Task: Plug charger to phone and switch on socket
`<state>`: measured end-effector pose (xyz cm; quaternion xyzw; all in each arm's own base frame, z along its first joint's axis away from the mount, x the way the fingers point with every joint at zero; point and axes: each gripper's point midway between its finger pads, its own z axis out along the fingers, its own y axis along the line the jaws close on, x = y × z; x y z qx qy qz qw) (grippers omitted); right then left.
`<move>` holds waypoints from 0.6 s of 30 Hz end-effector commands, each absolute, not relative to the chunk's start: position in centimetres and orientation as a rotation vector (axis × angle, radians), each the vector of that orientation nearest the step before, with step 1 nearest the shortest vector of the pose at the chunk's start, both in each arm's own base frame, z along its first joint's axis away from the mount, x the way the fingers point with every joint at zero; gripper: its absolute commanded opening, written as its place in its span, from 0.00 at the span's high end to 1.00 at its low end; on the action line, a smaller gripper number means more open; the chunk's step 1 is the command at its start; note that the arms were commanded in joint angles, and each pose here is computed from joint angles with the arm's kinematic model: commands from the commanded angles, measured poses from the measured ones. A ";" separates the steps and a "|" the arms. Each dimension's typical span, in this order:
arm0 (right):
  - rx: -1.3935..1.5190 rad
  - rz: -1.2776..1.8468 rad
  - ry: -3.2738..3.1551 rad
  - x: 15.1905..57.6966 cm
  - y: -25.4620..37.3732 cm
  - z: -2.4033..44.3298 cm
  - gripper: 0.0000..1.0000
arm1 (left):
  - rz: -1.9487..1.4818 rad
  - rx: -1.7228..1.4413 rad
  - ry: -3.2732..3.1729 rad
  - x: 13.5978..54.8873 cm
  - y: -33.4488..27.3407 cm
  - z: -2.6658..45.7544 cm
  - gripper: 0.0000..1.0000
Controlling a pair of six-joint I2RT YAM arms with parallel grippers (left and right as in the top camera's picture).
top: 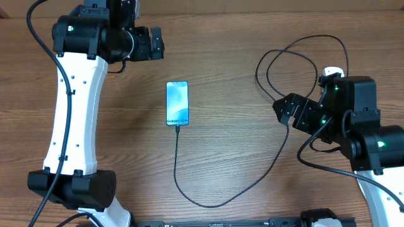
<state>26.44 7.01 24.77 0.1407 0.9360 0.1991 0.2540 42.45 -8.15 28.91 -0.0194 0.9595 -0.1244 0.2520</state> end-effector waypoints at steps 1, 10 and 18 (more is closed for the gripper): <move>0.381 0.509 2.500 26.9 6.6 26.0 0.00 | -0.350 -0.057 2.591 42.3 -8.1 29.6 0.00; 0.205 0.407 2.438 28.1 6.0 26.8 0.00 | -0.350 -0.057 2.591 42.3 -8.1 29.6 0.00; 0.017 0.319 2.130 29.3 5.4 30.4 0.00 | -0.350 -0.057 2.591 42.3 -8.1 29.6 0.00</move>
